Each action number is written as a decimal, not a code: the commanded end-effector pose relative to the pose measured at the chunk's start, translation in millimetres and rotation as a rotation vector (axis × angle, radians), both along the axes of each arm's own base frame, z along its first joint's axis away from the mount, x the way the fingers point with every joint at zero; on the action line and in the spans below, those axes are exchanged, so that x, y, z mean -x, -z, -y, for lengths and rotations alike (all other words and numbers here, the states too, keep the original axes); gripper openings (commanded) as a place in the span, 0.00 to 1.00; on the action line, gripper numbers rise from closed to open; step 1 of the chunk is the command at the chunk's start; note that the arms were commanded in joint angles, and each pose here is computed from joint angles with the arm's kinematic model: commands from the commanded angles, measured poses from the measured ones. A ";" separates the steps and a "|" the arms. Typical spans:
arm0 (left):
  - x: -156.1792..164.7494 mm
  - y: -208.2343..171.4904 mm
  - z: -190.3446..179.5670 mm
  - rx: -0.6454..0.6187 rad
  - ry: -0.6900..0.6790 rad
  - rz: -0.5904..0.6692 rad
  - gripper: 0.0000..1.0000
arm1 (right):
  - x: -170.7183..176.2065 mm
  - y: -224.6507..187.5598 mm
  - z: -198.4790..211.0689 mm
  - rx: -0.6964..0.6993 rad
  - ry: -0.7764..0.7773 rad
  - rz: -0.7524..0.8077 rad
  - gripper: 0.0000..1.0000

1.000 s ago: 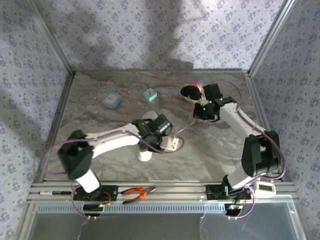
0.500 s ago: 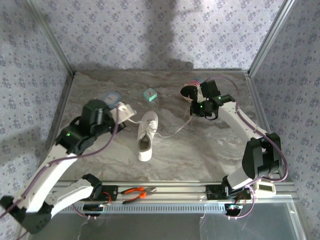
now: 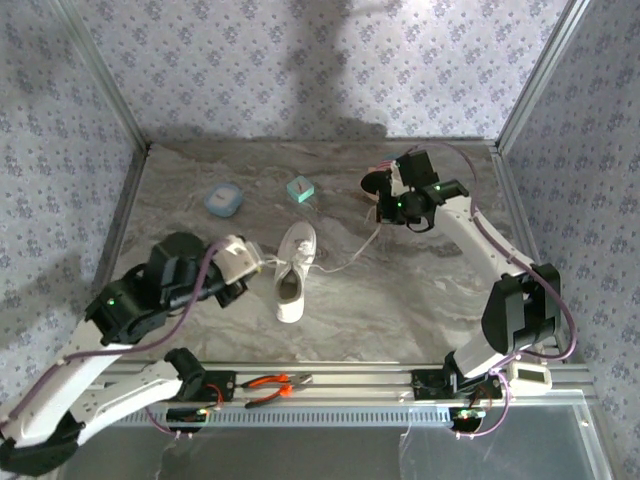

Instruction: Tie the shoes

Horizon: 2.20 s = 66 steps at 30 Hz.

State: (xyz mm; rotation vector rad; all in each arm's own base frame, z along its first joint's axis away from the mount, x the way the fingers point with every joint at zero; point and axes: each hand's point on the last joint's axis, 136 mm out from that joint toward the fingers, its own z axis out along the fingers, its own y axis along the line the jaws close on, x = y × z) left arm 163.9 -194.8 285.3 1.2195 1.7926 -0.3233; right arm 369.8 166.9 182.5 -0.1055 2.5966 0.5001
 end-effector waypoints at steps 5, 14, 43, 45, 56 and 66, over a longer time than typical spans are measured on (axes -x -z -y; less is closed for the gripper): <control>5.5 41.6 83.1 -0.038 0.143 -0.079 0.00 | -3.1 -11.9 -4.1 0.020 -0.026 0.003 0.00; 11.3 92.8 153.0 -0.087 0.277 -0.143 0.00 | -5.8 -21.6 -6.8 0.017 -0.037 0.014 0.00; -52.7 20.5 -76.3 0.349 -0.715 -0.227 0.62 | 110.8 -72.2 -156.5 0.085 -0.616 0.275 0.00; -50.6 32.4 -83.8 0.366 -0.771 -0.313 0.62 | 128.6 -68.7 -169.5 0.099 -0.696 0.281 0.00; -45.6 86.0 -74.8 0.597 -0.850 -0.815 0.61 | 162.1 -34.0 -208.3 0.122 -0.833 0.226 0.00; -40.8 101.8 -69.2 0.773 -0.971 -1.078 0.55 | 150.2 -32.6 -221.4 0.192 -0.737 0.320 0.00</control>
